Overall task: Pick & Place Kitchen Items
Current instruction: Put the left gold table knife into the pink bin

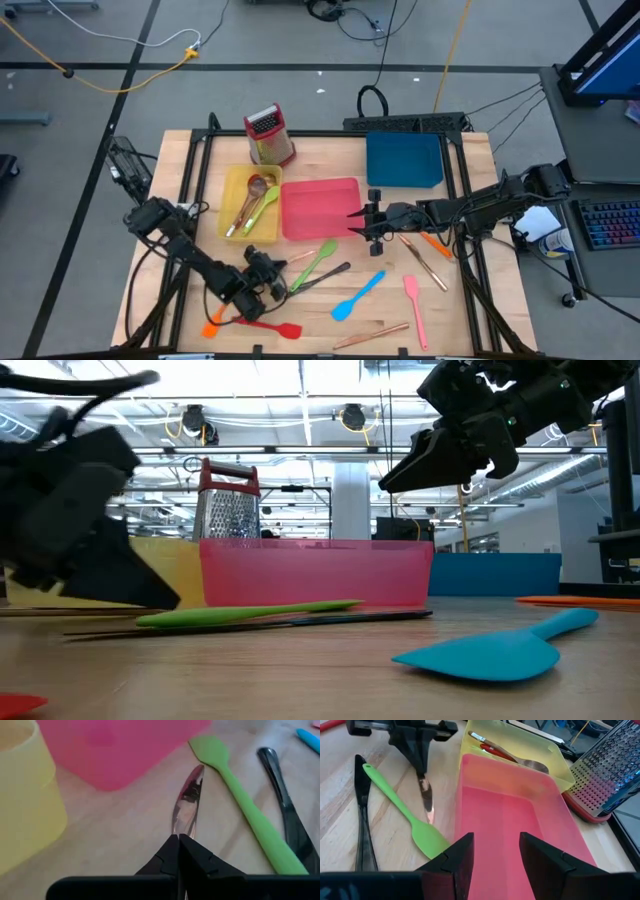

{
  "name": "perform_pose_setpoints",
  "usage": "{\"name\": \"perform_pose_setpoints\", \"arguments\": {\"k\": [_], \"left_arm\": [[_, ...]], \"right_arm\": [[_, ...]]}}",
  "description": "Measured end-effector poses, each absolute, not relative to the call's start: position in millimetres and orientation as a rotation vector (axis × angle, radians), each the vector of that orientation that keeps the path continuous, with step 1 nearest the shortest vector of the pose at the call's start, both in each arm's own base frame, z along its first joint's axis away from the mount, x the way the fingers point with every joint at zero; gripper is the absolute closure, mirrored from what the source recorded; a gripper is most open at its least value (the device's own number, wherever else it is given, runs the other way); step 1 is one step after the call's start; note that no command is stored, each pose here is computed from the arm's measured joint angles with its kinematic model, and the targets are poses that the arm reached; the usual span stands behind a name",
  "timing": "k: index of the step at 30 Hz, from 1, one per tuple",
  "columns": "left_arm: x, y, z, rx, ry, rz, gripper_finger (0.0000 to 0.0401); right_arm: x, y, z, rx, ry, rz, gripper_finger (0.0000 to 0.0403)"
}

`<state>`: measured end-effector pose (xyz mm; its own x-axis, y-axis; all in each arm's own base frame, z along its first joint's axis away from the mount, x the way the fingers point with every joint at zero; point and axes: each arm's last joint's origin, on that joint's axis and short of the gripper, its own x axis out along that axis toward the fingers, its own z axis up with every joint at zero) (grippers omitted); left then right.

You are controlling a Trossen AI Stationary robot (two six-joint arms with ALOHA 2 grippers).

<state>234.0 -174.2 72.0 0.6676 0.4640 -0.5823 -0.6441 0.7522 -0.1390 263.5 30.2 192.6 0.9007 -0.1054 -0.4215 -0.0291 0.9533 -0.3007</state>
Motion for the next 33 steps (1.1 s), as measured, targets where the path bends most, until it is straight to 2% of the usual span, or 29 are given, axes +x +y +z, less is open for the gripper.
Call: {"name": "perform_pose_setpoints", "arguments": {"k": [11, 18, 23, 27, 33], "left_arm": [[256.8, -161.4, 75.2, -0.323, 0.608, 0.571, 0.0378], [258.1, -163.0, 77.3, -0.245, 0.61, 0.532, 0.0319], [254.2, -166.0, 92.0, -0.145, 0.593, 0.493, 0.0281], [251.1, -169.6, 110.0, -0.148, 0.559, 0.466, 0.0273], [240.0, -181.7, 112.4, -0.139, 0.553, 0.432, 0.0272]], "right_arm": [[263.5, 30.2, 192.6, -0.307, 0.449, -0.039, 0.0252], [263.5, 30.2, 192.6, -0.307, 0.449, -0.039, 0.0252], [263.5, 30.2, 192.6, -0.307, 0.449, -0.039, 0.0252], [263.5, 30.2, 192.7, -0.302, 0.449, -0.04, 0.0252], [263.6, 30.2, 192.8, -0.3, 0.447, -0.041, 0.0252]]}}
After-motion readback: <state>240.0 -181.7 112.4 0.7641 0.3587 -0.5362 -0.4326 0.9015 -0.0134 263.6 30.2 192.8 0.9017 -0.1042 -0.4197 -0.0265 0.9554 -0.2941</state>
